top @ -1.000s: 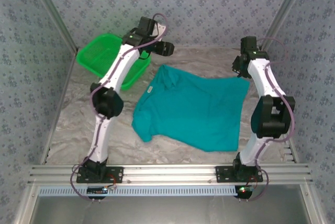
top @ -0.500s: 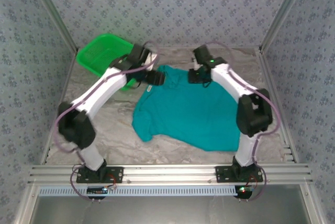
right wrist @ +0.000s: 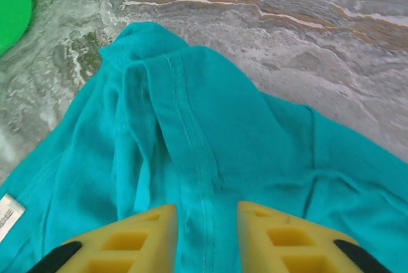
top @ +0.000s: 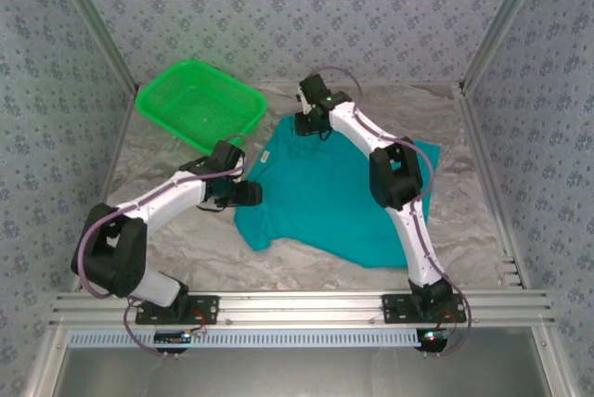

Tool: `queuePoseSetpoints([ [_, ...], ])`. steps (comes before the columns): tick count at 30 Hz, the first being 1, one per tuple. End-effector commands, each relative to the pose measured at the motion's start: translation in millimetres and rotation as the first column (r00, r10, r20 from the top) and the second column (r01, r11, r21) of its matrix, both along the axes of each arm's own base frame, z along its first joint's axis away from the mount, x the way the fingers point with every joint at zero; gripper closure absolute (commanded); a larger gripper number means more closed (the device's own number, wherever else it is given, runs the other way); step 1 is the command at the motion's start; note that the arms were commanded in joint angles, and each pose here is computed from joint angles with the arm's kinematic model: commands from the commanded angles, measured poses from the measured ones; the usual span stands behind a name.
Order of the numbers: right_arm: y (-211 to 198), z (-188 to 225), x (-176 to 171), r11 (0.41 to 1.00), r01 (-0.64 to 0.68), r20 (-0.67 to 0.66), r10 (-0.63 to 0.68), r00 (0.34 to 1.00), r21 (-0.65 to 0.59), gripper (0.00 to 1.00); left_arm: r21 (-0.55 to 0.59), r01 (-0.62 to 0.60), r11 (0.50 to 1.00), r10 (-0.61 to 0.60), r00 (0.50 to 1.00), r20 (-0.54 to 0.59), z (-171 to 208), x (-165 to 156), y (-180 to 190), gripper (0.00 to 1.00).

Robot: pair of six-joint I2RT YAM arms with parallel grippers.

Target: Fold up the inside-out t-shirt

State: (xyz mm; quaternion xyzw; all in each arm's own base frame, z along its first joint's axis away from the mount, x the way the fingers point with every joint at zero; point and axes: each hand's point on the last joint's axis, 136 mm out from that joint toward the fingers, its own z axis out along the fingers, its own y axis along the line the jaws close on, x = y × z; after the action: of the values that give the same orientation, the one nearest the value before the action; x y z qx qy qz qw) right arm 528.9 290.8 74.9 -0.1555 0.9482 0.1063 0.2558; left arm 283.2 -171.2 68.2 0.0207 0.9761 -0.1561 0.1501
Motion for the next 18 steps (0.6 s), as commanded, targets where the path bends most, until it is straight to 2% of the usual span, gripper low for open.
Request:
queuePoseSetpoints([
  [1, 1, -19, 2, 0.998, 0.001, -0.018, -0.003, 1.0, -0.063, 0.78, -0.044, -0.018, 0.999, 0.018, 1.0, -0.004, -8, 7, -10, 0.32],
  [3, -2, -17, 9, 0.997, 0.03, 0.001, -0.03, 1.0, -0.071, 0.92, -0.023, -0.023, 0.999, 0.023, 0.999, -0.024, -16, 5, -7, 0.34],
  [5, -5, -14, 16, 0.997, 0.047, 0.013, -0.046, 0.999, -0.055, 1.0, 0.001, -0.031, 1.0, 0.031, 0.999, -0.038, -22, 2, -2, 0.36],
  [8, -13, -10, 27, 0.996, 0.082, 0.032, -0.081, 0.996, -0.045, 1.0, 0.024, -0.034, 0.999, 0.035, 0.998, -0.051, -29, -2, 2, 0.37],
  [12, -41, 2, 50, 0.98, 0.194, 0.091, -0.189, 0.978, -0.052, 1.0, 0.06, -0.043, 0.997, 0.047, 0.997, -0.061, -34, -8, 11, 0.38],
  [18, -99, 18, 97, 0.923, 0.384, 0.142, -0.385, 0.912, 0.041, 1.0, 0.071, -0.026, 0.997, 0.031, 0.997, -0.067, -33, -13, 14, 0.38],
])
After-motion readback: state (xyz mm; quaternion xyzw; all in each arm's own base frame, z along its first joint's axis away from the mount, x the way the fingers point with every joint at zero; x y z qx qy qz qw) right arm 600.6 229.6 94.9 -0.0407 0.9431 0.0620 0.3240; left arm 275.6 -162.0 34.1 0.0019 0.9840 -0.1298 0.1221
